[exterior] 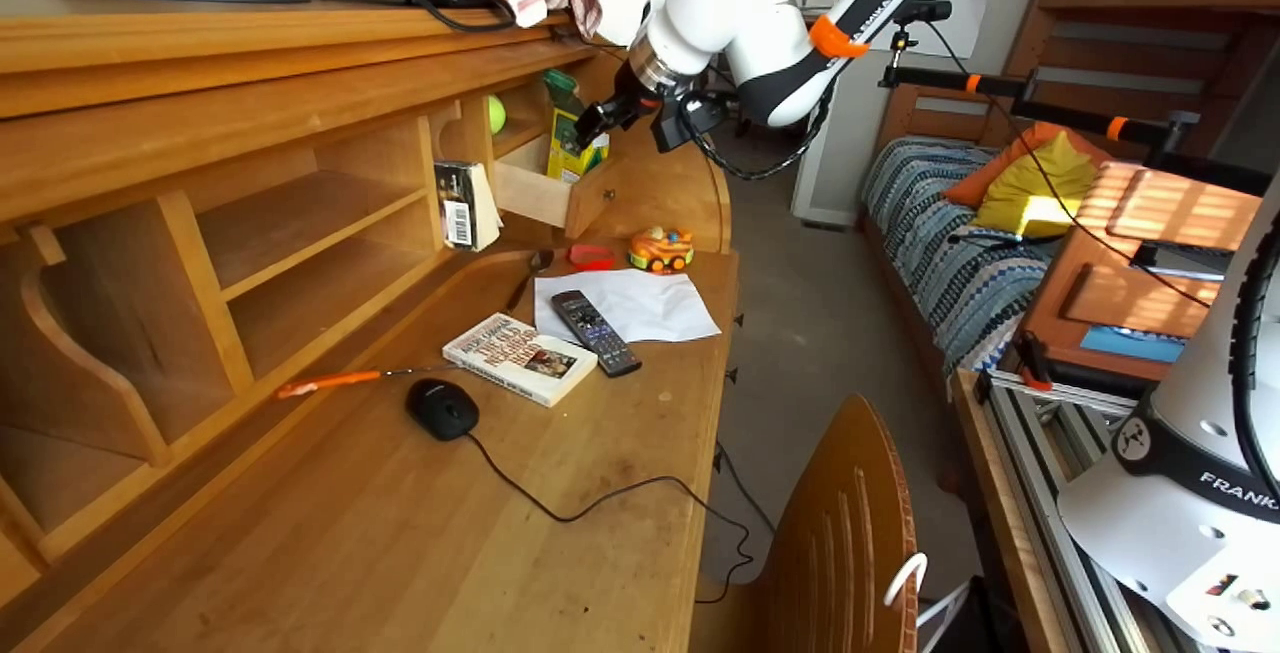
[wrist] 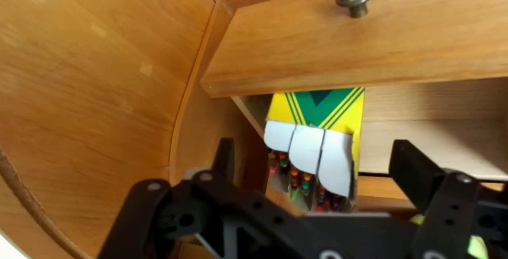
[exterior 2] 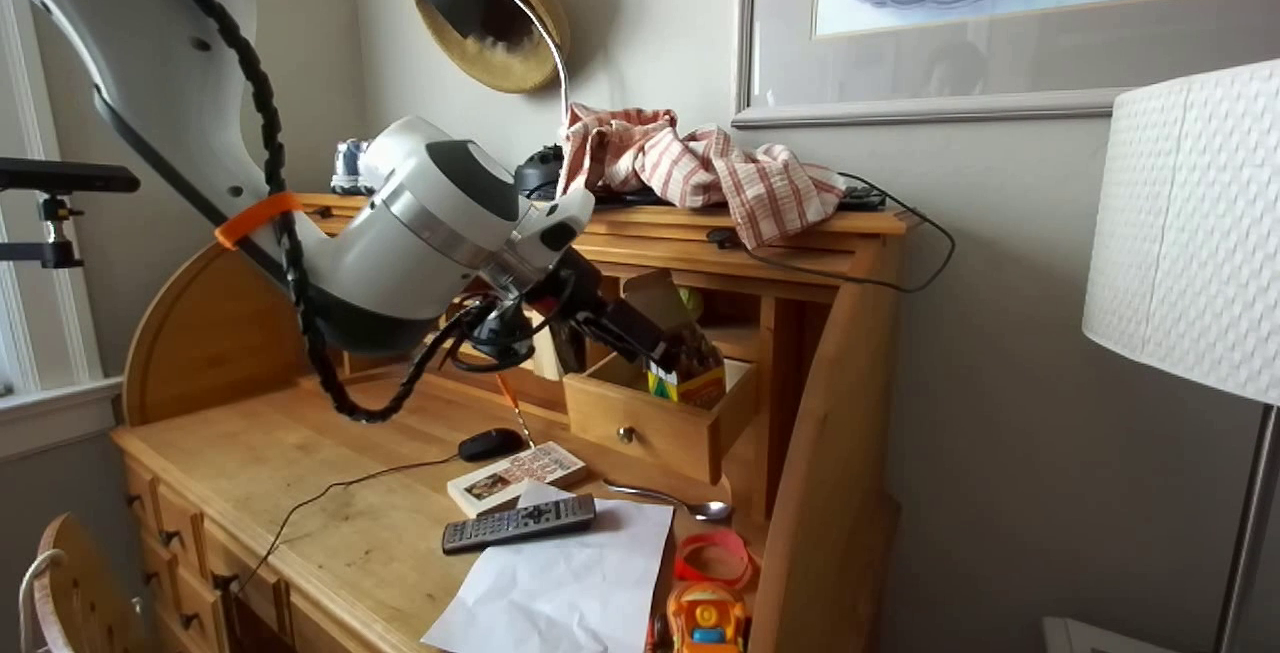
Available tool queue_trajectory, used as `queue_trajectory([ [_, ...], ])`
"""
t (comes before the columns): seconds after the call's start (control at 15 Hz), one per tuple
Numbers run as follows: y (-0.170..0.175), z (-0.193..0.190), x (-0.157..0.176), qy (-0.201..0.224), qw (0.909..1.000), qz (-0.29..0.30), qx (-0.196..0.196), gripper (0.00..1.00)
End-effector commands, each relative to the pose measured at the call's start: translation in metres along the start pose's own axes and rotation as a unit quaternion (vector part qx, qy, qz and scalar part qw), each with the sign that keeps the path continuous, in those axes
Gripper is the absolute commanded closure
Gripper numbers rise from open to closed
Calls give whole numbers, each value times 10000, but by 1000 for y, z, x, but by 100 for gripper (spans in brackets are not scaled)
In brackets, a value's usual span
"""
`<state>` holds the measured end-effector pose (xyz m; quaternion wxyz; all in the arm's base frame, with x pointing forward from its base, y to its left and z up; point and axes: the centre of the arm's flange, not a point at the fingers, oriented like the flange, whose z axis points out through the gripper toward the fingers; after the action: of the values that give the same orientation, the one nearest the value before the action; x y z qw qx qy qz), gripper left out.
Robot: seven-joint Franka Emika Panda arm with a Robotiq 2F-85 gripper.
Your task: Put the crayon box in the top right drawer
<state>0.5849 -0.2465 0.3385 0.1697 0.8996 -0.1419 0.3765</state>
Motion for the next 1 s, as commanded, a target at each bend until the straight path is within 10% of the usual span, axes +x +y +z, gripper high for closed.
queue_trajectory([
  [0.0, 7, 15, 16, 83, 9999, 131, 30, 0],
  [0.67, 12, 45, 20, -115, 9988, 388, 276, 2],
  [0.73, 10, 48, 19, -128, 9986, 398, 312, 26],
  [0.93, 7, 51, 19, -99, 9988, 334, 348, 38],
])
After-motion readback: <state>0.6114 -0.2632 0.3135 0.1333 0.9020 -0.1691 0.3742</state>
